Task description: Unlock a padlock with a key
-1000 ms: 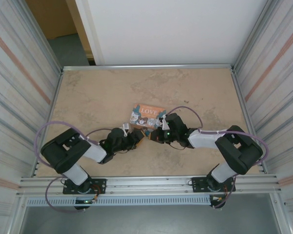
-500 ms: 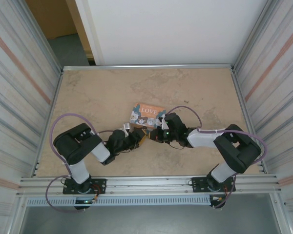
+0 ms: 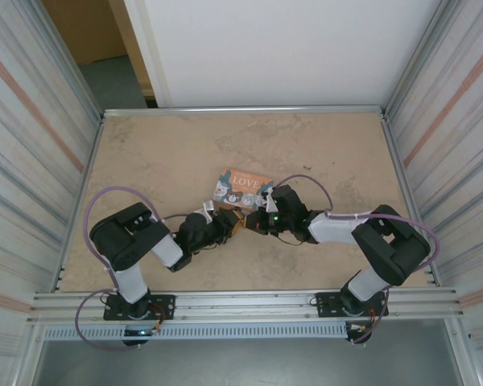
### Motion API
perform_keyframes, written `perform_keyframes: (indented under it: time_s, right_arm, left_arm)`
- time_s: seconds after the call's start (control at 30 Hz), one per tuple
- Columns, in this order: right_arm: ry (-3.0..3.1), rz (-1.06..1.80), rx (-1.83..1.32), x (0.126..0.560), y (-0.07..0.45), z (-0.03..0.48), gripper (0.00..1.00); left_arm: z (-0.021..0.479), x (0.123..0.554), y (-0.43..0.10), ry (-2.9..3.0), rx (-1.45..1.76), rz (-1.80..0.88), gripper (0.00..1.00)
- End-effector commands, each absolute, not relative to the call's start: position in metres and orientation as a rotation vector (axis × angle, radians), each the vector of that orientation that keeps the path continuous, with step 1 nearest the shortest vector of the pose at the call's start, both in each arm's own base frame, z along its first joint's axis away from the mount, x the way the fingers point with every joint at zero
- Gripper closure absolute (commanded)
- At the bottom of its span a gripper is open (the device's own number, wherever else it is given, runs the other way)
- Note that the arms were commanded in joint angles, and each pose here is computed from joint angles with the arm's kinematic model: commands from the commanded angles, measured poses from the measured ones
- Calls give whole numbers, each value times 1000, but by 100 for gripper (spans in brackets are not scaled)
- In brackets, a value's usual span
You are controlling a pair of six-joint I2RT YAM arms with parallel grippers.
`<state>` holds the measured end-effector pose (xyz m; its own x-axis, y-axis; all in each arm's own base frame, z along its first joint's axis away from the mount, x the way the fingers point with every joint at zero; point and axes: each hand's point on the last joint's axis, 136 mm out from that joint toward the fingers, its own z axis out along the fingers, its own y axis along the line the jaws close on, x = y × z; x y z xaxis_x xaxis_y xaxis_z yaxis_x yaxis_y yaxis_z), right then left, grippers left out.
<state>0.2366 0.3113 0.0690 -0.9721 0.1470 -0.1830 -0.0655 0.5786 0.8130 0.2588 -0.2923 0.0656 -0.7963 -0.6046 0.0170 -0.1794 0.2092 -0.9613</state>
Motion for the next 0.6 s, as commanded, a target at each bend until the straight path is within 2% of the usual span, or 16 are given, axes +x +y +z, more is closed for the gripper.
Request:
perform_keyframes:
  time_s: [0.0,0.23,0.57]
  right_arm:
    - [2497,1478,29,233,324,94,100]
    - [2485,1480,40,230,316,97,87]
    - [2465,1381,-5,225,288,104,70]
  left_arm:
    - [60,261,-294,2132,-740,-1588,85]
    - [65,259,-294,2136,-704,-1556,99]
    - [82,254,-284,2172,-697,-1452,100]
